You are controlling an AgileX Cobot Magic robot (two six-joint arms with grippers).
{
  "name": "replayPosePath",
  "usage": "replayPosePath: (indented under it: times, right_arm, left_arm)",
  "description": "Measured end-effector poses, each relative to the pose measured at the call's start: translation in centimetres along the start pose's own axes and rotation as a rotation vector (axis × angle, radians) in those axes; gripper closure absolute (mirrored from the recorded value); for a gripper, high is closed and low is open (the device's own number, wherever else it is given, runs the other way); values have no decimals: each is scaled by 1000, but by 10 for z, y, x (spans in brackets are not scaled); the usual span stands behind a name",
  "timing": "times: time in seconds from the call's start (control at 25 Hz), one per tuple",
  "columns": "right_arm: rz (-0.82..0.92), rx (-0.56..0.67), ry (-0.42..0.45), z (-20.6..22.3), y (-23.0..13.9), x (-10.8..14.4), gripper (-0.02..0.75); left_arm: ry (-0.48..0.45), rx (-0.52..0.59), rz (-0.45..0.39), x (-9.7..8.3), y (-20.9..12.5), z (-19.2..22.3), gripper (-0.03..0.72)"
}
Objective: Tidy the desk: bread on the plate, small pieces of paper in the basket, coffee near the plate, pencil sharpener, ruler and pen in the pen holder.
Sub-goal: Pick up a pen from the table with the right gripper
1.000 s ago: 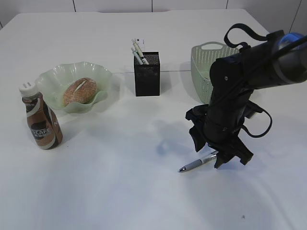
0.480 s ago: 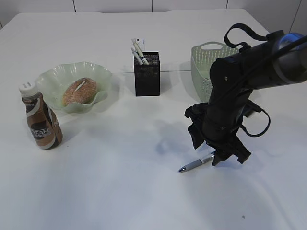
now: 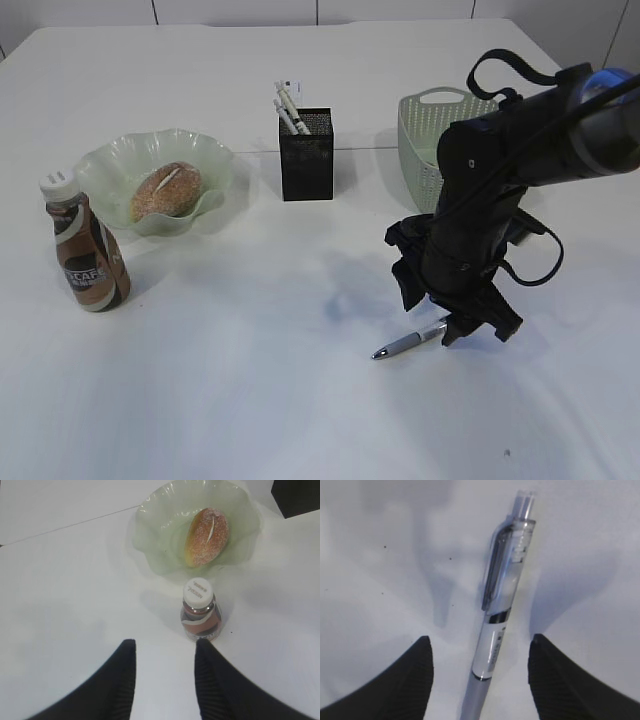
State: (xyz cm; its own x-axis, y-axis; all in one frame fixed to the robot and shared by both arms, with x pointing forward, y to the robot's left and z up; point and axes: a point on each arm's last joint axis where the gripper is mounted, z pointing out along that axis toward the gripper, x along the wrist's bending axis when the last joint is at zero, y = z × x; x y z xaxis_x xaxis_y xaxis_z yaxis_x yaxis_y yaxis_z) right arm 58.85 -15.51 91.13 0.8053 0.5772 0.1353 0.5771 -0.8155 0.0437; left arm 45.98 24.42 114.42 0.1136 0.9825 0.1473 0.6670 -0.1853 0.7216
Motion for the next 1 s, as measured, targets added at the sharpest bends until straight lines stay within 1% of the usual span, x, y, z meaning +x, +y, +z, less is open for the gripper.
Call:
replayPosePath:
  times: [0.2,0.4,1.0]
  right_arm:
    - [8,0,0,0,0,0,262]
    - [9,6,-25,8,0,-1,262]
    - [19,6,-29,9,0,-1,262]
  left_arm:
    - [0,0,0,0,0,0,414]
    - [0,0,0,0,0,0,414]
    - [0,0,0,0,0,0,414]
